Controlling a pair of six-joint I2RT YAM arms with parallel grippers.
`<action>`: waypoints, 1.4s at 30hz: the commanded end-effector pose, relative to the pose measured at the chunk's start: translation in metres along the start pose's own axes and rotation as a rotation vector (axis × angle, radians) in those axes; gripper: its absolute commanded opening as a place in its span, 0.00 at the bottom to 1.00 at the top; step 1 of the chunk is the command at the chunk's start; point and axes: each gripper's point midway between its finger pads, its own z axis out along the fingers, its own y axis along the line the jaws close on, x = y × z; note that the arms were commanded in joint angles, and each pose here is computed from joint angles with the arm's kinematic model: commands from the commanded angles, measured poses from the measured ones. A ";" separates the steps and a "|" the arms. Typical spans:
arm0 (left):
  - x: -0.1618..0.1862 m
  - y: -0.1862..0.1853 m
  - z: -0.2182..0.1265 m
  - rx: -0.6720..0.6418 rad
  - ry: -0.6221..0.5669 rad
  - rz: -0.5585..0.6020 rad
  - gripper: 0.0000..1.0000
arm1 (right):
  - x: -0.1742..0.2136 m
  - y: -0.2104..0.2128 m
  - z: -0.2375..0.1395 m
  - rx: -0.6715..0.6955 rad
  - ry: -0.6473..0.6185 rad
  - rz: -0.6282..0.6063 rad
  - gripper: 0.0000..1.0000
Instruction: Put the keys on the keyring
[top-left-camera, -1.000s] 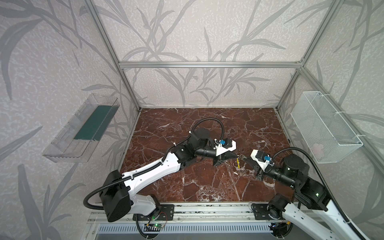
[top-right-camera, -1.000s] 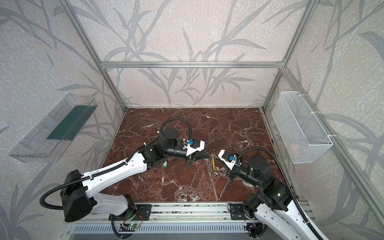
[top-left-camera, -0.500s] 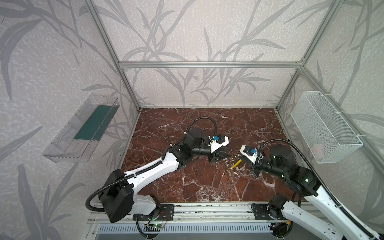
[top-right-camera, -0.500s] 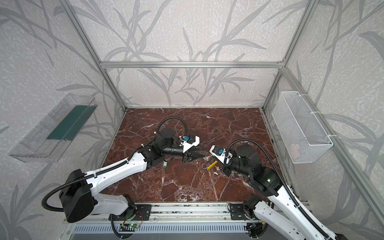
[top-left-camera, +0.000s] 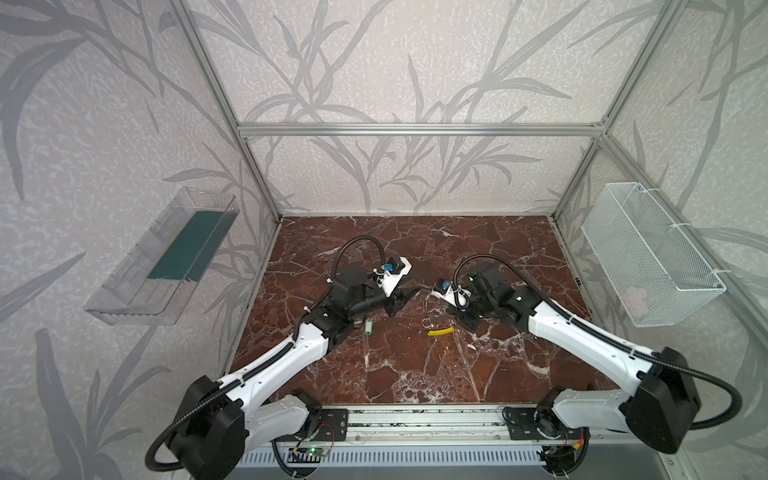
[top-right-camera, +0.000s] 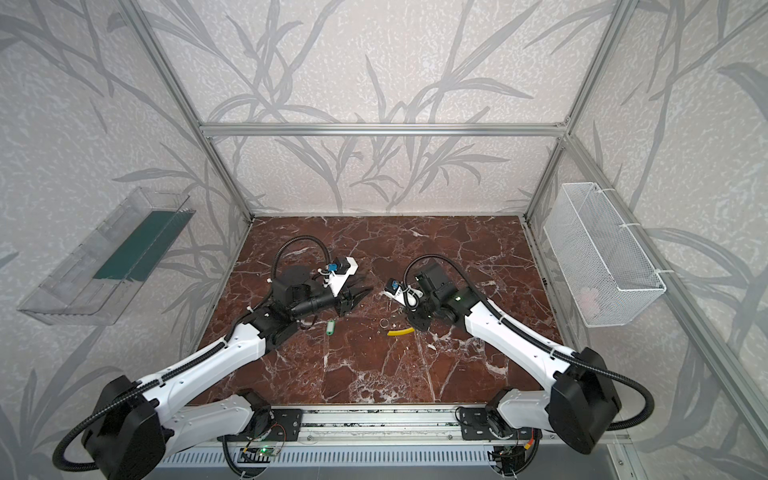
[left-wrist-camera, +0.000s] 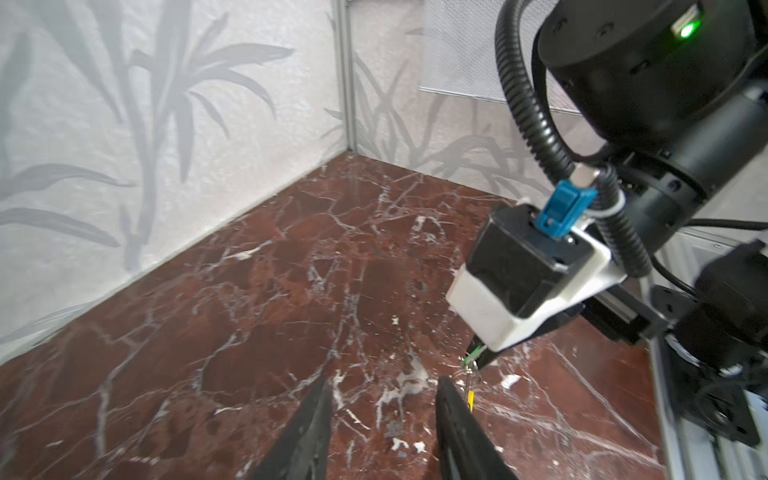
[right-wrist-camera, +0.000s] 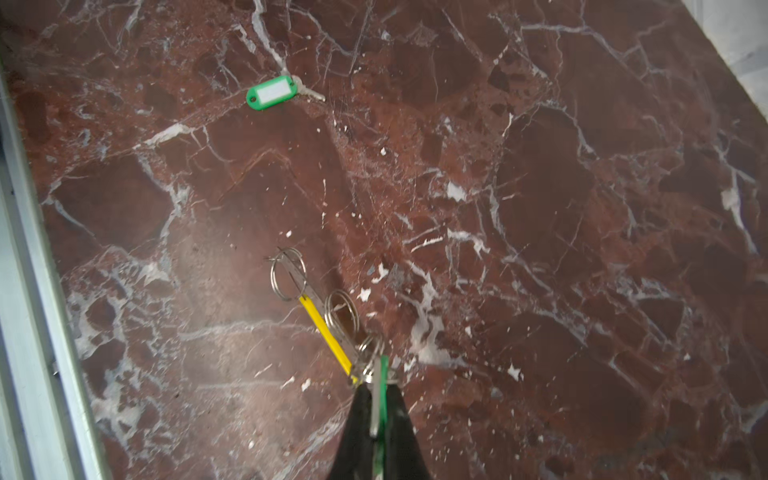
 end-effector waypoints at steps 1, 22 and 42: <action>0.002 0.038 -0.010 -0.215 -0.002 -0.016 0.43 | -0.046 -0.021 0.003 0.062 -0.131 -0.088 0.00; 0.030 0.051 -0.008 -0.283 0.108 -0.054 0.43 | 0.071 0.022 0.039 -0.037 0.148 0.104 0.00; 0.064 0.035 0.002 -0.181 0.248 -0.036 0.44 | 0.077 0.017 0.009 0.042 0.194 0.197 0.40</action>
